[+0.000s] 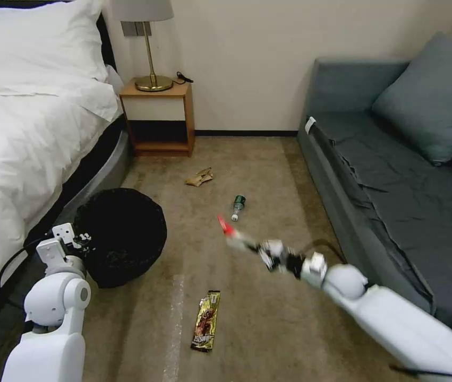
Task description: Pick up the trash bin, then pick up the garbage on the floor and place it into the trash bin.
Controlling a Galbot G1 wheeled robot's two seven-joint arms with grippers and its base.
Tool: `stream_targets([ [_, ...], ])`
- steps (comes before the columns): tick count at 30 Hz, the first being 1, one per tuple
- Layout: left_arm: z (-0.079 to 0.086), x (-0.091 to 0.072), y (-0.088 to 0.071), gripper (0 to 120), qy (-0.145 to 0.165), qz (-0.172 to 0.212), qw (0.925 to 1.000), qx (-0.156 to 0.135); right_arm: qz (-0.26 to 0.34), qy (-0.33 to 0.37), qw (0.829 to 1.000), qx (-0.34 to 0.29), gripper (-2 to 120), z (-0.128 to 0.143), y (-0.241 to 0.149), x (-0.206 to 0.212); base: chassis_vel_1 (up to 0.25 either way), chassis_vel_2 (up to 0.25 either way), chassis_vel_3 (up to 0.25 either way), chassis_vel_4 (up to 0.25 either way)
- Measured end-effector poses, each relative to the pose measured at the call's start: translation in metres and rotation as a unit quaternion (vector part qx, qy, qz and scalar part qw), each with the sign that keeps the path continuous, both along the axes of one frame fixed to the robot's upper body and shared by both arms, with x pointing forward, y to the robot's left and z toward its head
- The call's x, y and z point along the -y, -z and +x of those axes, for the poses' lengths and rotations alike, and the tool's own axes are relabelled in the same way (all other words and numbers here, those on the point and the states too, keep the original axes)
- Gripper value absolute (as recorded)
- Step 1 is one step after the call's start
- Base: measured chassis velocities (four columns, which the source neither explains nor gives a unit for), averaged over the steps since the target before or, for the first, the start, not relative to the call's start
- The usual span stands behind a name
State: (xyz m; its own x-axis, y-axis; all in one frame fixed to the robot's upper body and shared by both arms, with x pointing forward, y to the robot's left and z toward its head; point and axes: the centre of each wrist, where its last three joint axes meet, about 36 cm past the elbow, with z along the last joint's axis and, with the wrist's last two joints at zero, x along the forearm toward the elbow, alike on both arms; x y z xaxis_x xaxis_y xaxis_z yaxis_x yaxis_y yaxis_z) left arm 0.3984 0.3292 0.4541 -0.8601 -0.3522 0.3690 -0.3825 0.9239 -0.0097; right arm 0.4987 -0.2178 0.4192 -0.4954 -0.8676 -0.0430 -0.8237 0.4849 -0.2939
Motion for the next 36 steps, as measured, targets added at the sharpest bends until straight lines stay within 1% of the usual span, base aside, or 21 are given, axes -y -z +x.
stream_targets([
  [2, 0.0, 0.005, 0.002, 3, 0.002, -0.002, 1.0, -0.002, 0.022, -0.021, 1.0, -0.003, 0, -0.006, -0.019, -0.039, 0.0, 0.0, 0.0, 0.0],
  [3, 0.0, 0.005, 0.002, 3, 0.002, -0.002, 1.0, -0.002, 0.022, -0.021, 1.0, -0.003, 0, -0.006, -0.019, -0.039, 0.0, 0.0, 0.0, 0.0],
  [5, 0.0, 0.01, 0.004, 3, 0.004, -0.003, 1.0, -0.003, 0.026, -0.04, 0.999, -0.01, 0, -0.01, -0.022, -0.076, 0.0, 0.0, 0.0, 0.0],
  [8, -0.002, 0.016, 0.004, 3, 0.009, -0.003, 0.9999, -0.004, 0.006, -0.052, 0.999, -0.017, 0, -0.004, -0.008, -0.114, 0.0, 0.0, 0.0, 0.0],
  [9, -0.002, 0.016, 0.004, 3, 0.009, -0.003, 0.9999, -0.004, 0.006, -0.052, 0.999, -0.017, 0, -0.004, -0.008, -0.114, 0.0, 0.0, 0.0, 0.0],
  [13, -0.009, 0.023, 0.003, 3, 0.015, -0.005, 0.9999, -0.003, -0.026, -0.05, 0.998, -0.025, 0, 0.007, 0.016, -0.166, 0.0, 0.0, 0.0, 0.0],
  [14, -0.009, 0.023, 0.003, 3, 0.015, -0.005, 0.9999, -0.003, -0.026, -0.05, 0.998, -0.025, 0, 0.007, 0.016, -0.166, 0.0, 0.0, 0.0, 0.0],
  [16, -0.012, 0.025, 0.001, 3, 0.017, -0.006, 0.9998, -0.001, -0.041, -0.059, 0.997, -0.018, 0, 0.011, 0.026, -0.187, 0.0, 0.0, 0.0, 0.0],
  [18, -0.014, 0.026, -0.001, 3, 0.018, -0.005, 0.9998, 0.001, -0.05, -0.058, 0.997, -0.017, 0, 0.012, 0.031, -0.194, 0.0, 0.0, 0.0, 0.0],
  [21, -0.016, 0.026, -0.002, 3, 0.019, -0.005, 0.9998, 0.003, -0.056, -0.055, 0.997, -0.022, 0, 0.005, 0.036, -0.203, 0.0, 0.0, 0.0, 0.0],
  [23, -0.017, 0.024, -0.004, 3, 0.018, -0.003, 0.9998, 0.004, -0.063, -0.053, 0.996, -0.026, 8, 0.001, 0.041, -0.206, 0.0, 0.0, 0.0, 0.0],
  [24, -0.017, 0.024, -0.004, 3, 0.018, -0.003, 0.9998, 0.004, -0.063, -0.053, 0.996, -0.026, 8, 0.001, 0.041, -0.206, 0.0, 0.0, 0.0, 0.0],
  [25, -0.017, 0.023, -0.004, 3, 0.017, -0.001, 0.9998, 0.004, -0.065, -0.05, 0.996, -0.026, 14, 0.0, 0.042, -0.206, 0.0, 0.0, 0.0, 0.0],
  [28, -0.017, 0.022, -0.005, 3, 0.017, -0.001, 0.9998, 0.004, -0.068, -0.046, 0.996, -0.026, 25, -0.002, 0.041, -0.203, 0.0, 0.0, 0.0, 0.0],
  [29, -0.017, 0.022, -0.005, 3, 0.017, -0.001, 0.9998, 0.004, -0.068, -0.045, 0.996, -0.026, 31, -0.003, 0.041, -0.202, 0.0, 0.0, 0.0, 0.0],
  [30, -0.017, 0.022, -0.005, 3, 0.017, -0.001, 0.9998, 0.004, -0.068, -0.045, 0.996, -0.026, 31, -0.003, 0.041, -0.202, 0.0, 0.0, 0.0, 0.0],
  [31, -0.017, 0.023, -0.005, 3, 0.018, -0.001, 0.9998, 0.004, -0.068, -0.043, 0.996, -0.026, 36, -0.003, 0.041, -0.201, 0.0, 0.0, 0.0, 0.0],
  [34, -0.017, 0.024, -0.004, 3, 0.019, -0.002, 0.9998, 0.004, -0.056, -0.032, 0.998, -0.022, 50, -0.002, 0.035, -0.199, 0.0, 0.0, 0.0, 0.0],
  [35, -0.017, 0.024, -0.004, 3, 0.019, -0.002, 0.9998, 0.004, -0.056, -0.032, 0.998, -0.022, 50, -0.002, 0.035, -0.199, 0.0, 0.0, 0.0, 0.0],
  [36, -0.017, 0.024, -0.004, 3, 0.019, -0.003, 0.9998, 0.003, -0.044, -0.023, 0.999, -0.017, 54, 0.002, 0.027, -0.196, 0.0, 0.0, 0.0, 0.0],
])
